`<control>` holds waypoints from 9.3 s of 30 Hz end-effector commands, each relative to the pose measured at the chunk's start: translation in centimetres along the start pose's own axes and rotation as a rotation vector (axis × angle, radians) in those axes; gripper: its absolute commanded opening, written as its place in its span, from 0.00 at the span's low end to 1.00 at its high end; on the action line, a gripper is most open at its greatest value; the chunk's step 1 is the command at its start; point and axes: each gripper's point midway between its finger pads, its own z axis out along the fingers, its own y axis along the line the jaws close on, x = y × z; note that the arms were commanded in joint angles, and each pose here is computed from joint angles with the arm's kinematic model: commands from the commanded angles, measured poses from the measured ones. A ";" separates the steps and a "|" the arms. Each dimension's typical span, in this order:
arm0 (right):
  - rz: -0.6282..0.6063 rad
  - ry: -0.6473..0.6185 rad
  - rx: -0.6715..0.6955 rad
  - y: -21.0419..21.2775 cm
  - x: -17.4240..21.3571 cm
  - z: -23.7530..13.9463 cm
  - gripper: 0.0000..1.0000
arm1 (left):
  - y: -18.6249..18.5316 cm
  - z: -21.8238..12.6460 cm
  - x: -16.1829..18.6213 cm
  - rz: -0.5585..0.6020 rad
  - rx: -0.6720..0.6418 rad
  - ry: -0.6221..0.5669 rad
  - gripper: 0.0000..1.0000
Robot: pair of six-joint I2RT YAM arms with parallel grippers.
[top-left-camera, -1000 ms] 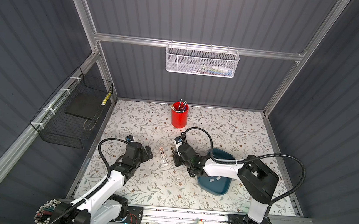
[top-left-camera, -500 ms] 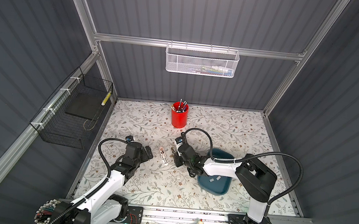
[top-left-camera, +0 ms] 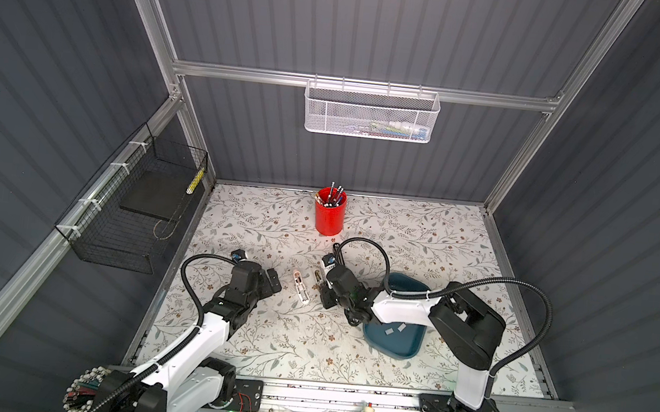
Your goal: Load the staples into the stapler
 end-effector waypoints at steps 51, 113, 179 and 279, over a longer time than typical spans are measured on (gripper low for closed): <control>0.018 0.183 0.082 -0.4 4.1 -0.3 0.11 | 0.1 -0.1 -0.8 -0.003 -0.011 -0.016 1.00; -0.105 0.263 0.227 1.2 4.1 -0.6 0.36 | -0.1 -0.3 -1.0 -0.004 -0.003 -0.020 1.00; 0.090 0.220 0.074 -0.3 2.3 -0.5 0.33 | 0.0 -0.5 -1.1 -0.003 -0.012 -0.027 1.00; 1.209 0.404 0.819 -18.7 14.1 -17.6 0.48 | 2.3 -2.5 -2.7 0.077 -0.108 -0.155 1.00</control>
